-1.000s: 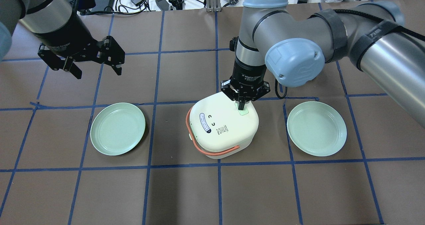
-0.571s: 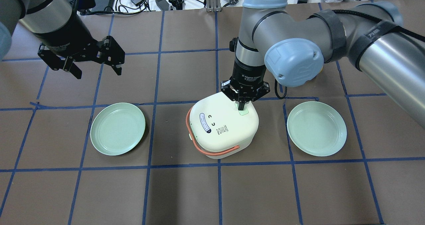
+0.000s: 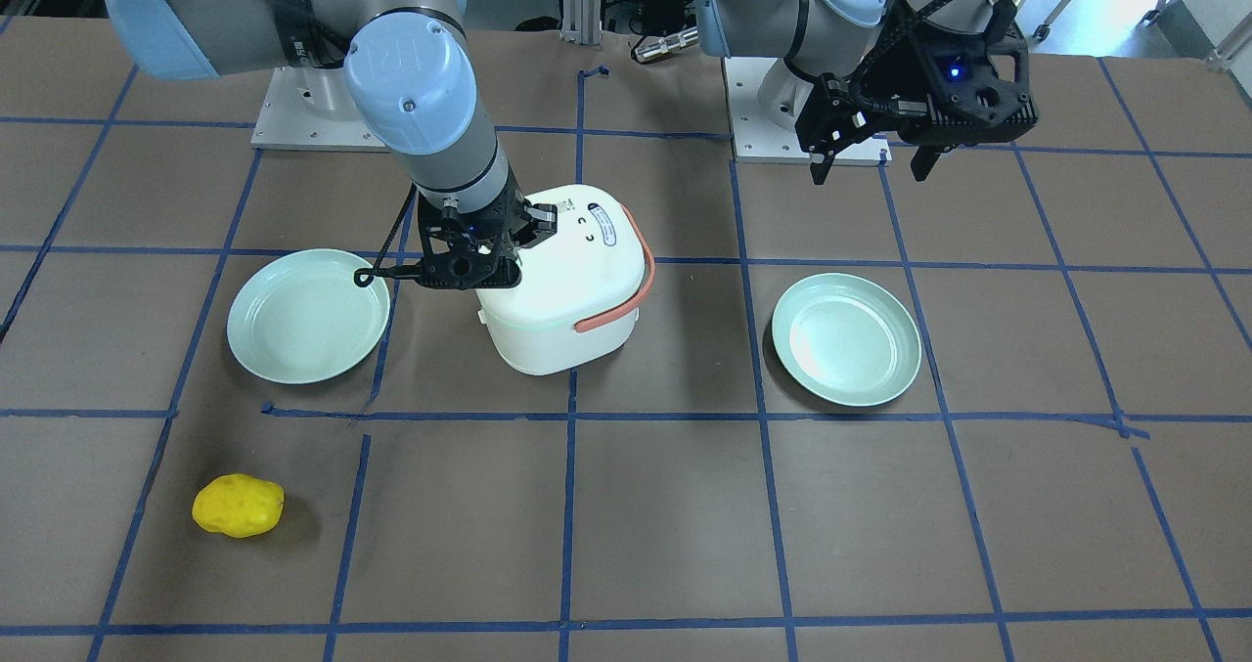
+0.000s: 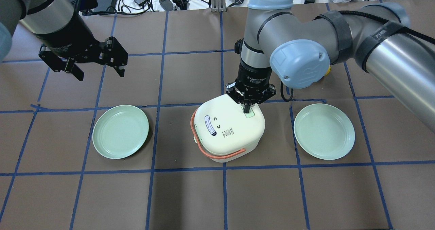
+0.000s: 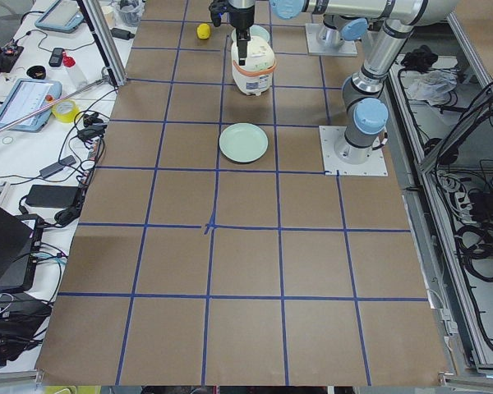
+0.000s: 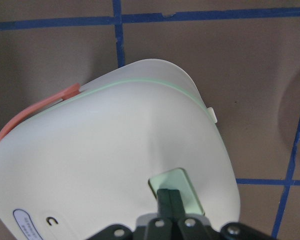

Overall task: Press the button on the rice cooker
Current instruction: 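Press down on the green lid button with the closed right gripper, then lift the right gripper up and away as the cooker lid pops open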

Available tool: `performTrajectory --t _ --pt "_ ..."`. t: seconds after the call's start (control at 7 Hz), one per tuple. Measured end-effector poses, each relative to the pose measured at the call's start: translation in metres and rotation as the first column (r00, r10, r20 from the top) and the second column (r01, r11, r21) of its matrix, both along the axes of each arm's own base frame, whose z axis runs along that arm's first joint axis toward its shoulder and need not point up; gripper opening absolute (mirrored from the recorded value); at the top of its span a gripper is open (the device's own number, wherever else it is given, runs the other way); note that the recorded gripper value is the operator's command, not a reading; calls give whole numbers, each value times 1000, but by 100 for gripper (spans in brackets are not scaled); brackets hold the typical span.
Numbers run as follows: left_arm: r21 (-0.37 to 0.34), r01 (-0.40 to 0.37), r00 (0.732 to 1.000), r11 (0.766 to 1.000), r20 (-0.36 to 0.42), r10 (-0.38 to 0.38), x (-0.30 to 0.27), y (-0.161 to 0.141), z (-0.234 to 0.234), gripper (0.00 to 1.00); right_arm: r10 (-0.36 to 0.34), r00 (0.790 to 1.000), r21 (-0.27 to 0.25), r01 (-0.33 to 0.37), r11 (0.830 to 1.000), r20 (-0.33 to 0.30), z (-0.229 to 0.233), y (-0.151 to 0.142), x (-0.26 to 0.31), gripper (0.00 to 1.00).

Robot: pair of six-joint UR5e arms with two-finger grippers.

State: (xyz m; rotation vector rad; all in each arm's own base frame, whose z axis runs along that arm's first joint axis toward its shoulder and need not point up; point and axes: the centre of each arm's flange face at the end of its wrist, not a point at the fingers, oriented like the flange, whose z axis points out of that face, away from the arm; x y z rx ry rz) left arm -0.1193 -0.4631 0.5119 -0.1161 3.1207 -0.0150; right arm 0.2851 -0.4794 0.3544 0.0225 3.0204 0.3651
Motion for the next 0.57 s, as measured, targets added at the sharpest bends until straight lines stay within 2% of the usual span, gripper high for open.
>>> performTrajectory --t 0.57 --pt "0 0 1000 1000 0 0 0 0 0 100 -6 1000 -7 6 1000 2 5 -1 0 5"
